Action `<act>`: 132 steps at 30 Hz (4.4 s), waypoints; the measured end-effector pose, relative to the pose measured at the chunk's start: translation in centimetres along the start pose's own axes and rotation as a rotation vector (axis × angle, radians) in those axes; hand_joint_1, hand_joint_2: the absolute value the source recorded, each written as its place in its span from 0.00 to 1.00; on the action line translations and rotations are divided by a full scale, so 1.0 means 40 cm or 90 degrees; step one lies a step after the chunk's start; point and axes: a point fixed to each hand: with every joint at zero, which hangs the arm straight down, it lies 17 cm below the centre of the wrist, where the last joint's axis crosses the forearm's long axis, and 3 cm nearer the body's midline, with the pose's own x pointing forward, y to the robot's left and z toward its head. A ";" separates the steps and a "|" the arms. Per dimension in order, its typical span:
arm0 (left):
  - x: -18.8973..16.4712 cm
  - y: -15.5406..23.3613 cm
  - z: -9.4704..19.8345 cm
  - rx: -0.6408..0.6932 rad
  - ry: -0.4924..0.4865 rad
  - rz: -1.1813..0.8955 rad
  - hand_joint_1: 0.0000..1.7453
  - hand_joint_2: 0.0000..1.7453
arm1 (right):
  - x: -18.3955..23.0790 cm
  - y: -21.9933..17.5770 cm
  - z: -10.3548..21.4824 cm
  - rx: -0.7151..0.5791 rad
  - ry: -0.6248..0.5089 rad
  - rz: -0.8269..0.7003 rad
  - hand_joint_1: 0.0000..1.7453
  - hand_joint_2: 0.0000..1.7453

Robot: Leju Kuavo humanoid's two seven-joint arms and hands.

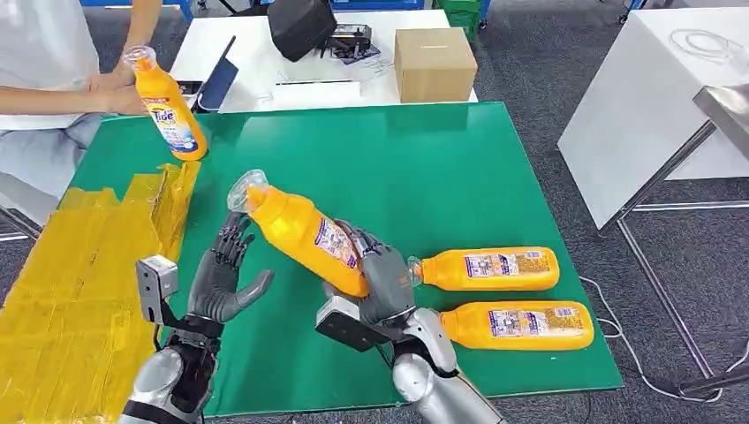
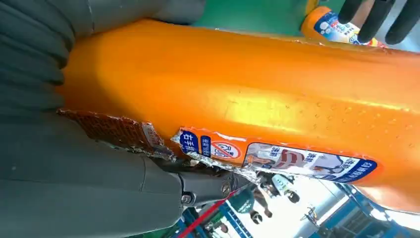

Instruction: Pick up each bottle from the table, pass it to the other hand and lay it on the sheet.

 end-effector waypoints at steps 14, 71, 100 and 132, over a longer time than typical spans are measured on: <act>0.016 -0.100 0.013 -0.086 -0.008 0.052 0.00 1.00 | 0.023 -0.005 -0.044 -0.006 -0.022 -0.007 1.00 1.00; -0.006 -0.104 0.009 -0.096 0.006 0.114 1.00 1.00 | 0.203 0.223 0.042 0.258 -0.151 -0.123 1.00 1.00; 0.011 -0.112 -0.012 -0.093 -0.009 0.110 1.00 1.00 | 0.203 0.193 0.042 0.190 -0.159 -0.106 0.00 1.00; 0.017 -0.104 -0.021 -0.075 -0.014 0.128 1.00 1.00 | 0.204 0.179 0.034 0.169 -0.163 -0.094 0.00 1.00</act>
